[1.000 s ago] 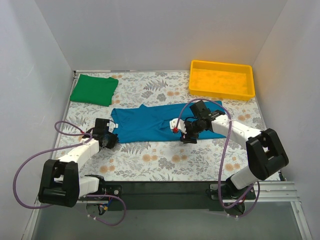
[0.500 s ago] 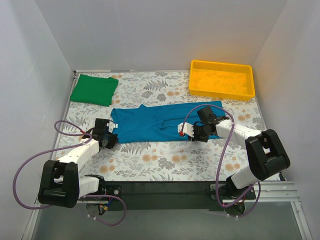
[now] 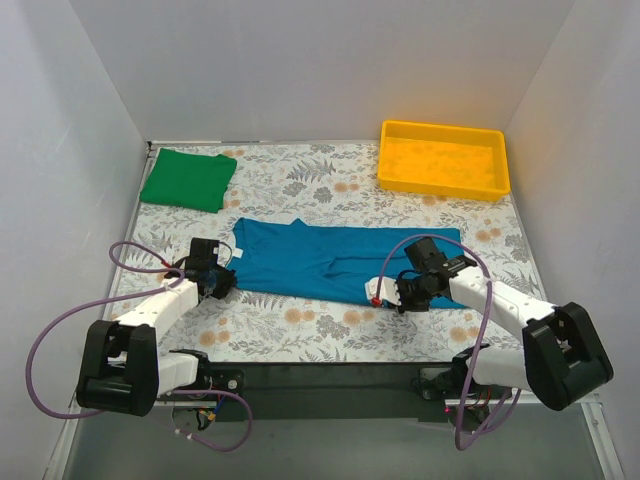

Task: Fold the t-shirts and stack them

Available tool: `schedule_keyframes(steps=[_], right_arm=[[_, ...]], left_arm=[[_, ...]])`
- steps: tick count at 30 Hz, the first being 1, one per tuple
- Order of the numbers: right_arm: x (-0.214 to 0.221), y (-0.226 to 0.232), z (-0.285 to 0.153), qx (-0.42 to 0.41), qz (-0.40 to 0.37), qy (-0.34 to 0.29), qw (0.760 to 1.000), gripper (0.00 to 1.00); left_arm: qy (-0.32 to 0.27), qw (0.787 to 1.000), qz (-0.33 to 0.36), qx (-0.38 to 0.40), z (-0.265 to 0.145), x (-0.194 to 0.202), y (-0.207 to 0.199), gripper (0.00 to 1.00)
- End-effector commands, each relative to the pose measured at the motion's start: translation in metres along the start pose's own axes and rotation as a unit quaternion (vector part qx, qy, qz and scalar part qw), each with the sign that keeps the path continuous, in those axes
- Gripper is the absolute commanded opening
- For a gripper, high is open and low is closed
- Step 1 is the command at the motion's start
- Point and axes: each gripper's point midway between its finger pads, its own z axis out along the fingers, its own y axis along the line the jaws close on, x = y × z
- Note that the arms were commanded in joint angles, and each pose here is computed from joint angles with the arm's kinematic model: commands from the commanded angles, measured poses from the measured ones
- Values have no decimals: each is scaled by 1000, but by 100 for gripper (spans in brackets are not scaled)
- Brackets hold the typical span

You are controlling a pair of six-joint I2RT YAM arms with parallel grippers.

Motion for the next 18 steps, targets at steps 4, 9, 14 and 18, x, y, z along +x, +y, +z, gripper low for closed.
schedule_keyframes(steps=[4,9,14,18], right_arm=[[-10,53,-8,-62,-1,-22,998,19],[-54,-8,-50,43,16,-74,996,59],[-85,-89,-78,116,108,-161,974,73],[-117,-134,-58,46,183,-234,954,72]], left_arm=[[-20,1000,15,-1,1,-7,5,0],[-50,998,34,10,4,-22,-7,0],[-43,998,43,-7,19,-31,-21,0],[-30,998,50,-23,28,-32,-27,0]])
